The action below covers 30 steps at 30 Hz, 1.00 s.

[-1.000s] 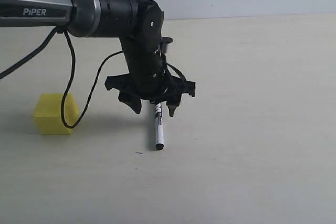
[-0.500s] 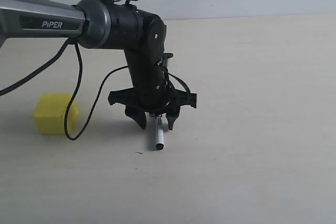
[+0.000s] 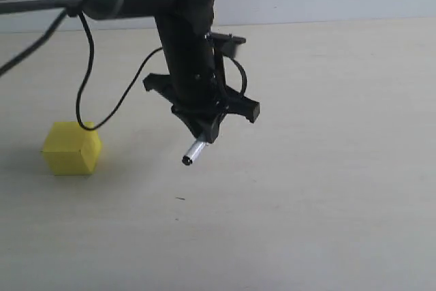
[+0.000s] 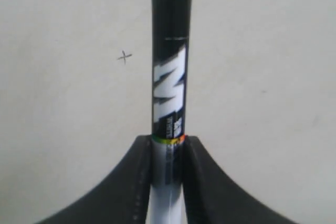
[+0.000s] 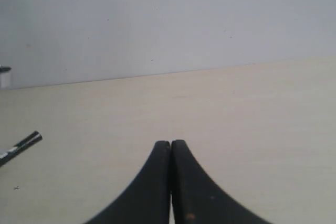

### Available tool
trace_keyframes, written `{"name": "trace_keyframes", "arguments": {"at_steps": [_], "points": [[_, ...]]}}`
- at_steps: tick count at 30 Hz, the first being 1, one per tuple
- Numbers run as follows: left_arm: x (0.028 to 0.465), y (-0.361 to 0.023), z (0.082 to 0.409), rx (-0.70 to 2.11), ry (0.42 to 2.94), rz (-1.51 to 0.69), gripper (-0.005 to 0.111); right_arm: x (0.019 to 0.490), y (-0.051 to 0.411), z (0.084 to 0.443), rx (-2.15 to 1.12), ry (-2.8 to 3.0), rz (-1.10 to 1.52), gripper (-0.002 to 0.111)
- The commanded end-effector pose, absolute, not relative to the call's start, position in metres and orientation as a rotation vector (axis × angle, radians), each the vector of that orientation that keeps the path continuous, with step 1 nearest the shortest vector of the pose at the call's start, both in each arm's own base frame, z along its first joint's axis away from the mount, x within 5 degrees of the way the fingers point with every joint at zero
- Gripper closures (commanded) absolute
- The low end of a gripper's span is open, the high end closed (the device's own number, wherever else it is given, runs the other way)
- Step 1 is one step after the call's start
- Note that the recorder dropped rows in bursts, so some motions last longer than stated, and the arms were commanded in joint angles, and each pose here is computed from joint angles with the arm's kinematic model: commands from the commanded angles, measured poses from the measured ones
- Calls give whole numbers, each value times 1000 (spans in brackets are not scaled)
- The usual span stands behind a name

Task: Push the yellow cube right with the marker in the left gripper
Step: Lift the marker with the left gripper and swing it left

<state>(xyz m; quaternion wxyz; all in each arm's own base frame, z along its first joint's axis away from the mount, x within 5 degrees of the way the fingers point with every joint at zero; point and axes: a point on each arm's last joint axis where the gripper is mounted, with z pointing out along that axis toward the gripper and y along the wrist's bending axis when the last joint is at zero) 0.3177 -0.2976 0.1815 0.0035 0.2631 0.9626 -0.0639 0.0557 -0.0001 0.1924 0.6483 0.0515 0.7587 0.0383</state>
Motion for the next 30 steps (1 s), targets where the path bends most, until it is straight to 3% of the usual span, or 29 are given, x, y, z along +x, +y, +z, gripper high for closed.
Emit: {"name": "trace_keyframes", "arguments": {"at_steps": [1, 6, 10, 21, 26, 30], "points": [[311, -295, 237, 1155, 2794, -227, 107, 55, -1, 192, 115, 1717, 76, 108], [319, -268, 271, 1354, 2596, -135, 107, 55, -1, 192, 115, 1717, 76, 108], [334, -239, 286, 1341, 2549, -52, 107, 55, -1, 192, 115, 1717, 76, 108], [386, -141, 285, 1383, 2535, 131, 107, 55, -1, 192, 115, 1717, 76, 108], [400, -113, 287, 1336, 2509, 169, 107, 55, -1, 192, 115, 1717, 76, 108], [402, -91, 285, 1480, 2476, 202, 107, 55, -1, 192, 115, 1717, 76, 108]]}}
